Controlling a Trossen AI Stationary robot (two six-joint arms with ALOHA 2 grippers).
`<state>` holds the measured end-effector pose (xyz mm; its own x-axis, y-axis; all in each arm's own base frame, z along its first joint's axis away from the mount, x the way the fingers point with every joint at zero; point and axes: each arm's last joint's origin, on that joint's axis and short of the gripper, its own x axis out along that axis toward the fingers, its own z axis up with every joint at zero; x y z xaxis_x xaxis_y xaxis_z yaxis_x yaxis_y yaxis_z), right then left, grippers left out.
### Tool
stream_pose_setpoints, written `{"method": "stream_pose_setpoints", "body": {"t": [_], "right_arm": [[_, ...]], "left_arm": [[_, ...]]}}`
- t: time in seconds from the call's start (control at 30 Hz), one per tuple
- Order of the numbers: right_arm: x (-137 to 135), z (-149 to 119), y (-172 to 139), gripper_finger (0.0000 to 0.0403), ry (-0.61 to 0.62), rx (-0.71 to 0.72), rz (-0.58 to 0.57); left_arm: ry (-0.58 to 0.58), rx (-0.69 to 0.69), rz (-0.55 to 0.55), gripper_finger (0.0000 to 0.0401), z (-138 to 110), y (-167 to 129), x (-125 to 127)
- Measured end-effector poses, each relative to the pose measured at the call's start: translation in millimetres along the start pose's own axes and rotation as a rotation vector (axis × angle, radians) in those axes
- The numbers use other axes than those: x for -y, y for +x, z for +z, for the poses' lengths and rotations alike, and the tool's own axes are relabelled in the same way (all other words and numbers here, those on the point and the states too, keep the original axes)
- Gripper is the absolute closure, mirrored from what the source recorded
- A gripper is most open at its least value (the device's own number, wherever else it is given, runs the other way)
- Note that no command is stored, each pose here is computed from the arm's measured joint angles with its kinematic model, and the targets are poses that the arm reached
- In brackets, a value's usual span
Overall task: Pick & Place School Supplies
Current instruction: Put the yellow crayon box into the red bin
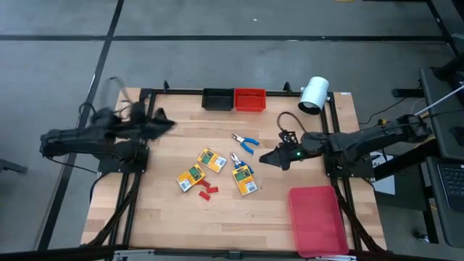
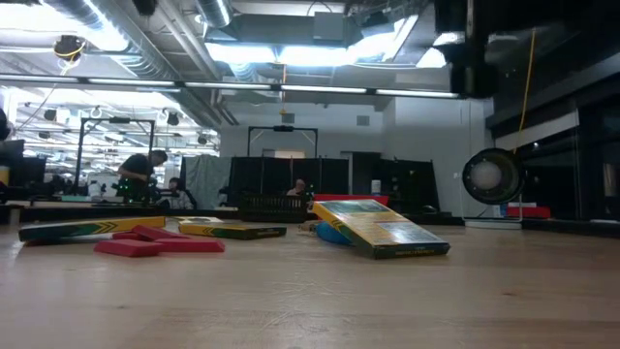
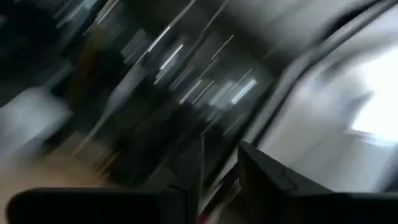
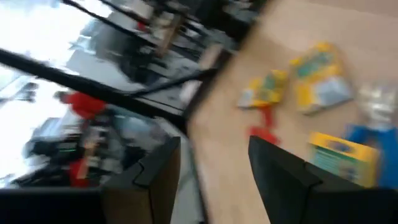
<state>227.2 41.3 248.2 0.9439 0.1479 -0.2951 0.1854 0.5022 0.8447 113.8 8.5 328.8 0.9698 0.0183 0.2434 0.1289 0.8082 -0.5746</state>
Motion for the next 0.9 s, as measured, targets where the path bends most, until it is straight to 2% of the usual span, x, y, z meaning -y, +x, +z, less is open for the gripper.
{"method": "stream_pose_setpoints", "body": {"t": [0.1,0.17,0.23,0.33,0.43,0.57,0.63,0.73,0.9], "right_arm": [[14,-4,-1,0.0209,0.005,-0.098,-0.114],[20,-8,-1,0.0209,0.000,-0.152,-0.159],[22,-9,0,0.0209,-0.012,-0.177,-0.173],[24,-11,0,0.0209,-0.020,-0.202,-0.186],[23,-13,0,0.0209,-0.037,-0.197,-0.188],[20,-17,0,0.0209,-0.036,-0.194,-0.182],[18,-20,0,0.0209,-0.037,-0.202,-0.179],[18,-21,0,0.0209,-0.026,-0.208,-0.176],[18,-21,0,0.0209,-0.039,-0.216,-0.171]], "left_arm": [[0.069,-0.292,0.301,0.0270,3,20,-3],[0.098,-0.390,0.399,0.0251,-5,34,-9],[0.045,-0.419,0.419,0.0231,-19,45,-18],[-0.109,-0.387,0.364,0.0205,-50,58,-33],[-0.291,-0.344,0.363,0.0188,-93,56,-50],[-0.490,-0.243,0.427,0.0189,-135,48,-62],[-0.529,-0.241,0.473,0.0197,-151,48,-62],[-0.557,-0.233,0.456,0.0211,-160,65,-55],[-0.529,-0.349,0.483,0.0220,-181,106,-55]]}}
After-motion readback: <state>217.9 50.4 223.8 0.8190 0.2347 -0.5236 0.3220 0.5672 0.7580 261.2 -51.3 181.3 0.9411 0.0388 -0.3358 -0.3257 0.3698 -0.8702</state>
